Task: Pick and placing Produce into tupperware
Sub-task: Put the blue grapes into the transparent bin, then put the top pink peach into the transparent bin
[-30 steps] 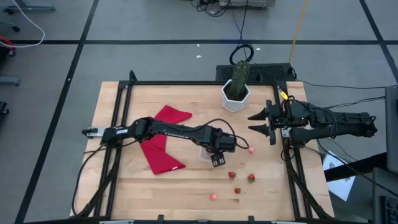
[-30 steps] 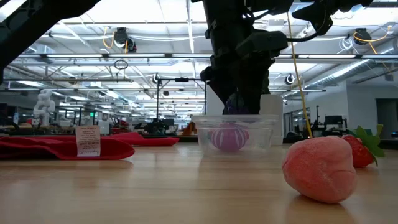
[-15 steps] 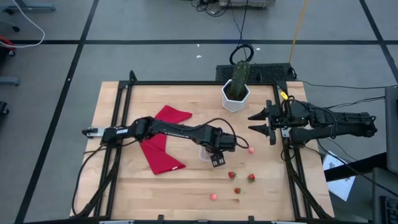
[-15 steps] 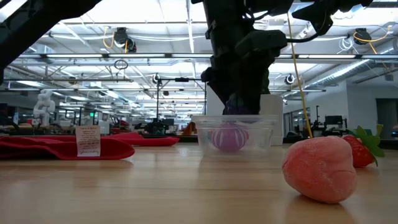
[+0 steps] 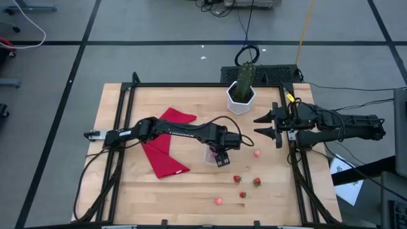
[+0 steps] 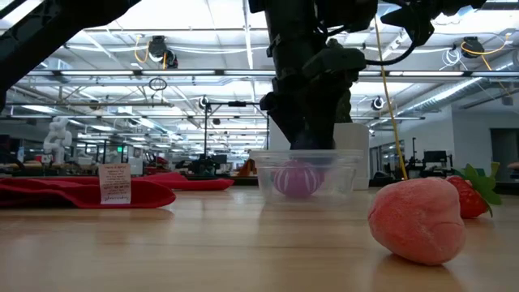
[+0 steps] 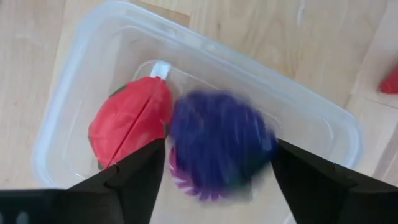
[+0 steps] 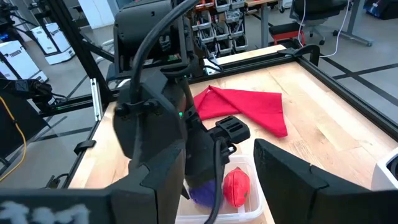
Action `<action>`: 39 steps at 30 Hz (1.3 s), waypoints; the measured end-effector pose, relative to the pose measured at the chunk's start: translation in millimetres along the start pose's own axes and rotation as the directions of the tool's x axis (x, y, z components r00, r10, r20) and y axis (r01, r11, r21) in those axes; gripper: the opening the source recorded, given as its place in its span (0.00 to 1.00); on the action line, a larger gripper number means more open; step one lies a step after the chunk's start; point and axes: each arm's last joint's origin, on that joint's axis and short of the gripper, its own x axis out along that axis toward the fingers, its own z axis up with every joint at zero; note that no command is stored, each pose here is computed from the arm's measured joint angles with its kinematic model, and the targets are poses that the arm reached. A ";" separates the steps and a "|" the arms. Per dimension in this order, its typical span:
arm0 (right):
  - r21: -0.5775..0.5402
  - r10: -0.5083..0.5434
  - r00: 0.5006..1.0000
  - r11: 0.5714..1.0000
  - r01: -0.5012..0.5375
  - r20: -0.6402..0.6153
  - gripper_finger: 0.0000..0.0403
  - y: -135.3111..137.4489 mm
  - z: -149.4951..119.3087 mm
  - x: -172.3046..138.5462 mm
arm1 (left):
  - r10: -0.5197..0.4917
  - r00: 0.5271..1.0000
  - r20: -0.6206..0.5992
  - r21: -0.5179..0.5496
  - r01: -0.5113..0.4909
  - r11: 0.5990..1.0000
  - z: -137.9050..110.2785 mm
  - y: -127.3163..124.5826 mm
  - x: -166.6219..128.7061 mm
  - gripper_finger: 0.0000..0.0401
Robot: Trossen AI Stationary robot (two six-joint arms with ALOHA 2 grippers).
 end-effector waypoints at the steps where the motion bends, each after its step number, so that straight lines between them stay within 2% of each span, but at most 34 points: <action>1: 0.000 0.000 1.000 1.000 0.000 0.000 0.46 0.0 0.0 0.0 | 0.001 1.000 0.000 -0.002 -0.001 1.000 0.3 0.9 0.1 0.75; 7: 0.000 0.000 1.000 1.000 0.000 0.000 0.46 0.0 0.0 0.0 | 0.019 1.000 0.007 -0.031 -0.019 0.999 0.9 2.3 0.1 0.89; 11: 0.000 0.000 1.000 1.000 0.000 0.000 0.46 0.0 0.0 0.0 | 0.019 1.000 0.008 -0.034 -0.019 0.999 0.9 2.2 0.1 0.93; 24: 0.000 0.000 1.000 1.000 0.000 0.000 0.46 0.0 -0.1 0.0 | 0.008 1.000 0.023 -0.073 -0.006 0.997 1.1 -1.9 -0.2 0.94; 31: 0.000 0.000 1.000 1.000 0.000 -0.004 0.46 0.0 -0.4 -0.1 | 0.055 0.998 0.041 -0.044 -0.053 0.998 -1.2 1.7 -17.6 0.94; 34: 0.000 -0.001 1.000 1.000 0.001 -0.007 0.46 -0.1 -0.7 -0.1 | 0.110 0.994 0.015 -0.034 -0.110 0.993 -8.4 6.4 -34.7 0.94; 36: 0.000 -0.001 1.000 1.000 0.001 -0.007 0.46 -0.1 -0.7 0.0 | 0.194 0.981 -0.004 -0.023 -0.194 0.981 -16.8 9.4 -49.8 0.94; 39: -0.001 -0.004 1.000 1.000 0.004 -0.019 0.46 -0.4 -1.8 -0.1 | 0.368 0.928 -0.057 -0.008 -0.369 0.929 -36.9 10.3 -72.9 0.94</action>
